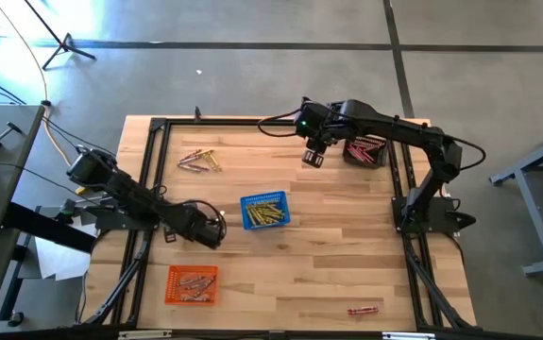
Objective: Sort crayons
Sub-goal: Put the red crayon into the black basket
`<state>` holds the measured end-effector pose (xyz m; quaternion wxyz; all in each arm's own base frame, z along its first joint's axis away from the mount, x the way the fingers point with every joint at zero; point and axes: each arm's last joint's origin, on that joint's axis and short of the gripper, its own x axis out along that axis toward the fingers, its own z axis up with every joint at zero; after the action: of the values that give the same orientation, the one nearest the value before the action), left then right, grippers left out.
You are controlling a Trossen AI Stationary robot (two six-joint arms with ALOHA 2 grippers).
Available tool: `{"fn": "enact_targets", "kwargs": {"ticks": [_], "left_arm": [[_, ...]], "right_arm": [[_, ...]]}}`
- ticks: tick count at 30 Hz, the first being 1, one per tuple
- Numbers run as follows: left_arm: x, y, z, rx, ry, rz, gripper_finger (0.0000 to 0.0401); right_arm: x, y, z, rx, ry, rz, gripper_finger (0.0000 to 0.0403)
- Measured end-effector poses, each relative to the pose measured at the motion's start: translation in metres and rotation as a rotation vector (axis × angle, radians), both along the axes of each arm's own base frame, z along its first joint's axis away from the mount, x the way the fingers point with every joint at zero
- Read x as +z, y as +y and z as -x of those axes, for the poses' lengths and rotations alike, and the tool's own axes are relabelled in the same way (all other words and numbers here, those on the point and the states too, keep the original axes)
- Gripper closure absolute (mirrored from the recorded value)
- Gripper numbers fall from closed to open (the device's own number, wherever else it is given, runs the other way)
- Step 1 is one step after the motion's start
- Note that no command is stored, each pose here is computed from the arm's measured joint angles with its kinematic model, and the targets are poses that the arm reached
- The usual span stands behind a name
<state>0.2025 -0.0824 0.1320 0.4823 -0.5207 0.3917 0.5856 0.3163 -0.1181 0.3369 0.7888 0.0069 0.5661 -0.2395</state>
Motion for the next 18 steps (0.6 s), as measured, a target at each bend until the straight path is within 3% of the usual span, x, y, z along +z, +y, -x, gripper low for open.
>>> {"fn": "enact_targets", "kwargs": {"ticks": [5, 9, 13, 18], "left_arm": [[0.003, -0.003, -0.006, -0.041, -0.024, 0.017, 0.0396], [0.021, -0.008, -0.021, -0.094, -0.161, 0.022, 0.0399], [0.05, -0.006, -0.03, -0.154, -0.297, -0.131, 0.04], [0.097, 0.003, -0.034, -0.244, -0.481, -0.481, 0.04]], "right_arm": [[0.0, 0.0, 0.0, 0.0, -0.003, 0.001, 0.0293], [0.0, 0.0, 0.0, 0.031, 0.008, 0.011, 0.0293], [0.0, 0.0, -0.001, 0.053, 0.015, 0.018, 0.0293], [0.003, 0.0, -0.01, 0.083, -0.113, -0.048, 0.0293]]}}
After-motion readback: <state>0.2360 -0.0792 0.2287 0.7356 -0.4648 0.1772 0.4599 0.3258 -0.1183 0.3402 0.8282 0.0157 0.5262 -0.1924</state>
